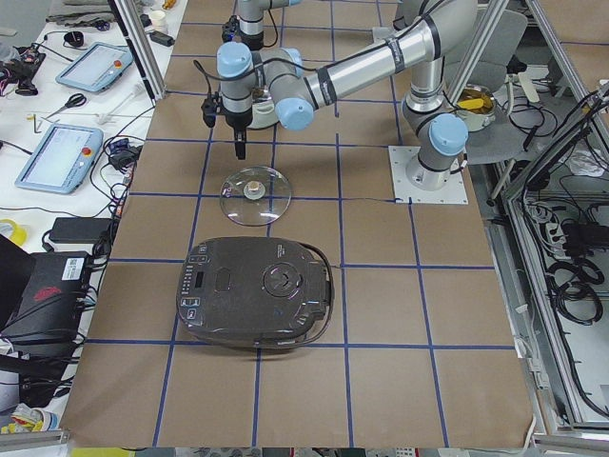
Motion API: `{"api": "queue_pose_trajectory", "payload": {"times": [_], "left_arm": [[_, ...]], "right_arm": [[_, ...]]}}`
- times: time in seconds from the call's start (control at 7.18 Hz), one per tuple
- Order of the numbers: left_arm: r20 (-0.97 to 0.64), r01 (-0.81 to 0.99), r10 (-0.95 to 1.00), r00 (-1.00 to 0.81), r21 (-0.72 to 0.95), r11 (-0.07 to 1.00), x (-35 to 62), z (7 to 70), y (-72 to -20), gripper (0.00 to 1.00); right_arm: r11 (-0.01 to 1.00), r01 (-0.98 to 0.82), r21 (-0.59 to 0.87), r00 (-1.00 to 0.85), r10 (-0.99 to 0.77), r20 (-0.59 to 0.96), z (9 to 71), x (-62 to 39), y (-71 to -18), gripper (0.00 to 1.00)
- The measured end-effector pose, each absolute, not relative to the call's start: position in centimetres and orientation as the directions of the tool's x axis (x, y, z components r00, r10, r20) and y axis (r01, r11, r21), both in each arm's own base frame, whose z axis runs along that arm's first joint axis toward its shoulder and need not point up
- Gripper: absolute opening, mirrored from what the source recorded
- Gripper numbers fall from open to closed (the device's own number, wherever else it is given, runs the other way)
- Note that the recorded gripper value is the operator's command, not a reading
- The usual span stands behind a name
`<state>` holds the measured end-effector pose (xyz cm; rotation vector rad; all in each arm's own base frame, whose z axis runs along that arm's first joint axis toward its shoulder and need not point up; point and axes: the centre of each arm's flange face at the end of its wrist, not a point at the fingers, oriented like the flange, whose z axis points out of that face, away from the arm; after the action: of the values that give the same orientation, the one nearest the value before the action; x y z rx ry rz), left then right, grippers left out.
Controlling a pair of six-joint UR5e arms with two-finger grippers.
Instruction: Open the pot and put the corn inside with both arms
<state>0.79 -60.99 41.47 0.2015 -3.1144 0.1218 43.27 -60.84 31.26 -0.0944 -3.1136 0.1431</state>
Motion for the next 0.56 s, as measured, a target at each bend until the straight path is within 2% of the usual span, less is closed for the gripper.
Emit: {"api": "queue_pose_trajectory", "payload": {"times": [0.28,0.56], "left_arm": [[0.03,-0.16,-0.159,-0.987,-0.065,0.985,-3.5,46.5,-58.2,1.0],[0.038,-0.149,-0.148,-0.988,-0.013,0.989,-6.1,49.1,-54.6,1.0]], "right_arm": [[0.993,0.059,-0.105,-0.998,0.061,0.015,31.4,43.0,-60.7,1.0],[0.989,0.07,-0.132,-0.997,0.071,0.005,34.8,41.1,-60.4,1.0]]}}
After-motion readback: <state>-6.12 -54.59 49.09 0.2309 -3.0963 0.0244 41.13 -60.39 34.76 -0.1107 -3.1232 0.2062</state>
